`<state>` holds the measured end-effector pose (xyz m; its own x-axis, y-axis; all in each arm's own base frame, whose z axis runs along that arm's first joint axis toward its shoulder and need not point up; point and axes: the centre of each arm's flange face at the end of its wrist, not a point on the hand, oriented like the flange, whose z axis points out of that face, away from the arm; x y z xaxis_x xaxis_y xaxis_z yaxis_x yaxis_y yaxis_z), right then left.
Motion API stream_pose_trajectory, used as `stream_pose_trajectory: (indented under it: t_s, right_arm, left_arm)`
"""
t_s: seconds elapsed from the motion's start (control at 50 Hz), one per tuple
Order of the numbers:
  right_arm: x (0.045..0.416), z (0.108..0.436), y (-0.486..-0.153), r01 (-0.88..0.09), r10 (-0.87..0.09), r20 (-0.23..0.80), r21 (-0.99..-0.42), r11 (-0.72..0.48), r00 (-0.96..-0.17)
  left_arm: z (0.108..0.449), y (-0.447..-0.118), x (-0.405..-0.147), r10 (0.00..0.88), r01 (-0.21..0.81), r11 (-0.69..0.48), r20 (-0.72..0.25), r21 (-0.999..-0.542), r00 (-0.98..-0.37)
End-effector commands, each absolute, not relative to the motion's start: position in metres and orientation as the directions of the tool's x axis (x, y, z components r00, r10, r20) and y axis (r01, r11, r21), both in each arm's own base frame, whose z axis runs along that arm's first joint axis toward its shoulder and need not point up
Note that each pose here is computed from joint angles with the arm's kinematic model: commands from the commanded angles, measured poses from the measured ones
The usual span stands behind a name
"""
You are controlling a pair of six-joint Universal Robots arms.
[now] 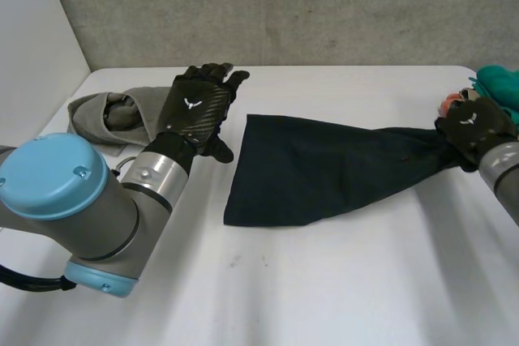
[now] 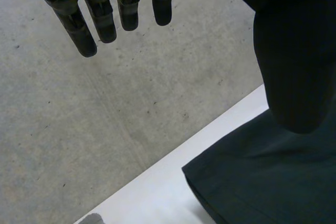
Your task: Fold the laundry.
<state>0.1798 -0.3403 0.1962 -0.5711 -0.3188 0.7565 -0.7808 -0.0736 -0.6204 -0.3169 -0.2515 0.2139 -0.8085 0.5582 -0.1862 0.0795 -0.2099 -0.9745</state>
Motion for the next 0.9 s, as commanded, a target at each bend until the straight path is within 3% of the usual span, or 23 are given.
stream_pose_trajectory:
  t_s: [0.02, 0.04, 0.12, 0.2, 0.28, 0.34, 0.4, 0.42, 0.48, 0.5, 0.56, 0.58, 0.66, 0.74, 0.9]
  right_arm:
    - [0.275, 0.214, -0.305, -0.688, -0.369, 0.835, -0.547, -0.476, -0.408]
    - [0.298, 0.210, -0.291, -0.626, -0.402, 0.837, -0.545, -0.558, -0.371]
    - [0.342, 0.191, -0.263, -0.459, -0.480, 0.836, -0.547, -0.700, -0.264]
    - [0.371, 0.172, -0.247, -0.357, -0.533, 0.825, -0.564, -0.745, -0.190]
    - [0.389, 0.142, -0.243, -0.346, -0.582, 0.799, -0.594, -0.726, -0.150]
    - [0.393, 0.140, -0.242, -0.343, -0.606, 0.780, -0.618, -0.707, -0.158]
    - [0.392, 0.141, -0.243, -0.332, -0.680, 0.704, -0.704, -0.628, -0.207]
    - [0.391, 0.148, -0.245, -0.314, -0.723, 0.640, -0.764, -0.563, -0.259]
    - [0.386, 0.177, -0.252, -0.259, -0.766, 0.517, -0.856, -0.448, -0.383]
    - [0.381, 0.204, -0.253, -0.194, -0.774, 0.419, -0.908, -0.372, -0.474]
    - [0.367, 0.236, -0.261, -0.079, -0.761, 0.249, -0.964, -0.254, -0.600]
    - [0.355, 0.244, -0.270, -0.018, -0.736, 0.147, -0.984, -0.180, -0.661]
    - [0.321, 0.245, -0.298, 0.011, -0.637, 0.014, -0.999, -0.036, -0.771]
    - [0.302, 0.245, -0.310, -0.027, -0.573, -0.006, -0.998, 0.049, -0.819]
    - [0.303, 0.225, -0.323, -0.088, -0.566, -0.031, -0.979, 0.182, -0.824]
  left_arm:
    - [0.212, -0.255, -0.313, 0.548, 0.085, -0.203, -0.185, -0.976, -0.816]
    - [0.212, -0.255, -0.313, 0.547, 0.084, -0.204, -0.185, -0.975, -0.817]
    - [0.215, -0.257, -0.312, 0.543, 0.082, -0.209, -0.185, -0.975, -0.819]
    - [0.217, -0.259, -0.312, 0.539, 0.079, -0.215, -0.185, -0.973, -0.821]
    - [0.222, -0.263, -0.314, 0.535, 0.071, -0.229, -0.186, -0.971, -0.824]
    - [0.227, -0.267, -0.313, 0.526, 0.065, -0.238, -0.185, -0.969, -0.830]
    - [0.233, -0.276, -0.311, 0.497, 0.065, -0.243, -0.181, -0.968, -0.849]
    - [0.235, -0.278, -0.311, 0.489, 0.063, -0.245, -0.180, -0.967, -0.854]
    - [0.247, -0.287, -0.313, 0.454, 0.051, -0.267, -0.172, -0.962, -0.874]
    - [0.250, -0.289, -0.314, 0.449, 0.047, -0.274, -0.171, -0.961, -0.877]
    - [0.252, -0.298, -0.322, 0.448, 0.042, -0.281, -0.170, -0.959, -0.878]
    - [0.252, -0.300, -0.325, 0.450, 0.041, -0.279, -0.168, -0.959, -0.877]
    - [0.250, -0.309, -0.335, 0.465, 0.051, -0.254, -0.169, -0.966, -0.869]
    - [0.241, -0.305, -0.357, 0.516, 0.062, -0.205, -0.162, -0.977, -0.841]
    - [0.195, -0.299, -0.382, 0.580, 0.143, -0.066, -0.155, -0.988, -0.800]
